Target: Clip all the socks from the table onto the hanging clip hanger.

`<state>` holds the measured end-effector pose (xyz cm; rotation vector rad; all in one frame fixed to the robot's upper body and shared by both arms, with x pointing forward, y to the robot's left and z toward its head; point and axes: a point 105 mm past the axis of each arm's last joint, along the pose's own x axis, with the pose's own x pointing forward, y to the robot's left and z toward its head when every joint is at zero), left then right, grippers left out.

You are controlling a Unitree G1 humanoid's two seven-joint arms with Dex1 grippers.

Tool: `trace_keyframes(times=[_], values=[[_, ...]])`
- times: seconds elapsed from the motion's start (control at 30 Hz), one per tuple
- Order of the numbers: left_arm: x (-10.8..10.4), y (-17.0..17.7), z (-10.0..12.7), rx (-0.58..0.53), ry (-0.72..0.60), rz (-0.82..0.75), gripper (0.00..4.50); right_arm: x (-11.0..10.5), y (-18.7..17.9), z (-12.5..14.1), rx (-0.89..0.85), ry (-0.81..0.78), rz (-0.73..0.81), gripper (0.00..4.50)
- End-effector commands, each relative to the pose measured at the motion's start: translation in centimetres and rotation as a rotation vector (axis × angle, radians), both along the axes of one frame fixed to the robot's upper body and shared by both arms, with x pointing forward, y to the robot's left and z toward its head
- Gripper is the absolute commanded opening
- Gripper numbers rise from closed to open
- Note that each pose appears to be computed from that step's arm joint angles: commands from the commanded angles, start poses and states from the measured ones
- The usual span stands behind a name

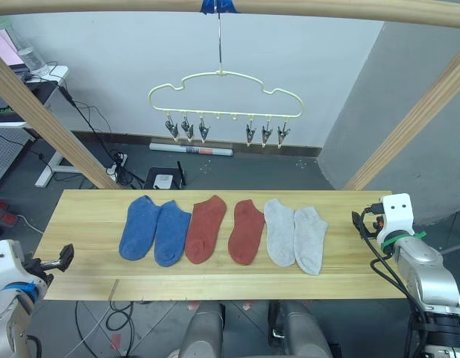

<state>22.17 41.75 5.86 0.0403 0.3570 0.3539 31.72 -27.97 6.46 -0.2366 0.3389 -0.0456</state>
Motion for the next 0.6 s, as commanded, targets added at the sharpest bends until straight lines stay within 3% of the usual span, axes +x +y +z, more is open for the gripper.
trace_keyframes(times=[0.03,0.53,0.6], values=[[-0.2,0.8,1.0,0.051,-0.015,0.014,4.5,0.2,0.0,1.4,-0.015,-0.046,0.0,4.48],[-0.1,0.9,2.5,0.144,-0.083,0.034,4.5,0.4,0.6,1.3,-0.02,-0.03,0.052,4.48],[0.5,-0.1,3.2,0.064,-0.114,-0.052,4.5,0.4,1.1,1.4,-0.031,-0.034,0.088,4.48]])
